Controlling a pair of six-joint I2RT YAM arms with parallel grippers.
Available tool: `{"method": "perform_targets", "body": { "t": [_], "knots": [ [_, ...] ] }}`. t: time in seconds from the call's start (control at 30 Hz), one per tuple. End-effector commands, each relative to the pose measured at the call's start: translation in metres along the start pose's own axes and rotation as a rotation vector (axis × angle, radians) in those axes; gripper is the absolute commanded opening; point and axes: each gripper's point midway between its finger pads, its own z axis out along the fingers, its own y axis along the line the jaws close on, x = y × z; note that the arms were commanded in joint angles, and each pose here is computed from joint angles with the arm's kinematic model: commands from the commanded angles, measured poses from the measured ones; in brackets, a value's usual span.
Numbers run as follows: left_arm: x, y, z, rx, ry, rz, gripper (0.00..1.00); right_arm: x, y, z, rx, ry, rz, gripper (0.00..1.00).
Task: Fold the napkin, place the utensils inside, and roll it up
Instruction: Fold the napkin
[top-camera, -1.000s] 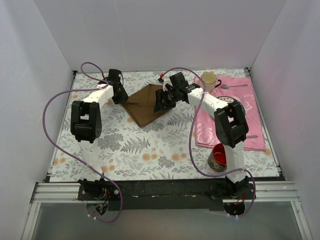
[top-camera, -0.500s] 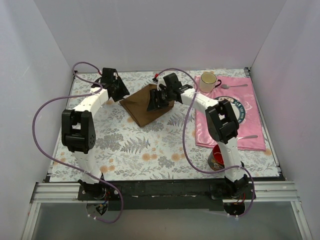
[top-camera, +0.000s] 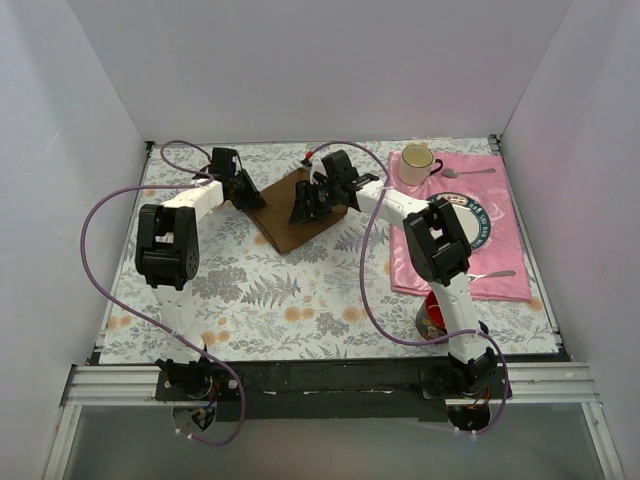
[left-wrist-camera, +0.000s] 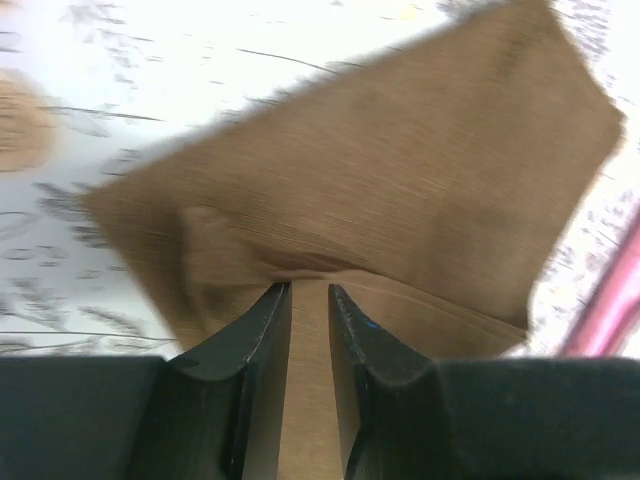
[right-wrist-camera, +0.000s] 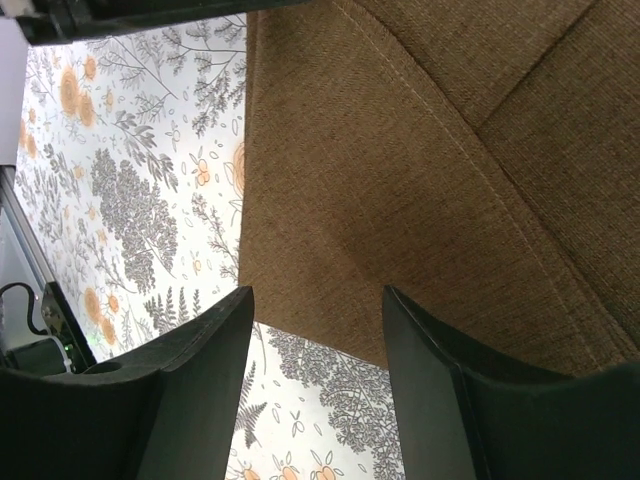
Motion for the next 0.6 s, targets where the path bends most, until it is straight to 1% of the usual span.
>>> {"method": "perform_targets", "body": {
  "t": [0.0,0.07,0.17,0.23,0.37,0.43,0.57],
  "knots": [
    [-0.026,0.035,-0.01,-0.086,-0.067,-0.022,0.2,-0.016,0.0,-0.012,-0.006,-0.057,-0.017,0.61],
    [-0.03,0.042,-0.01,-0.104,-0.087,-0.018,0.2,-0.015,-0.005,-0.013,0.005,-0.054,-0.018,0.59],
    [-0.029,0.042,-0.01,-0.1,-0.085,-0.013,0.2,-0.016,-0.015,-0.013,0.027,-0.054,-0.042,0.57],
    [-0.029,0.042,-0.011,-0.101,-0.086,-0.015,0.2,-0.018,-0.027,-0.015,0.056,-0.062,-0.056,0.56],
    [-0.032,0.04,-0.015,-0.104,-0.095,-0.004,0.19,-0.015,-0.05,-0.015,0.103,-0.041,-0.054,0.52],
    [-0.035,0.031,-0.023,-0.078,-0.099,-0.006,0.19,-0.012,-0.057,-0.015,0.117,-0.029,-0.049,0.51],
    [-0.042,-0.002,-0.048,-0.019,-0.148,0.026,0.2,-0.017,-0.046,-0.017,0.085,-0.033,-0.069,0.5]
  ]
}}
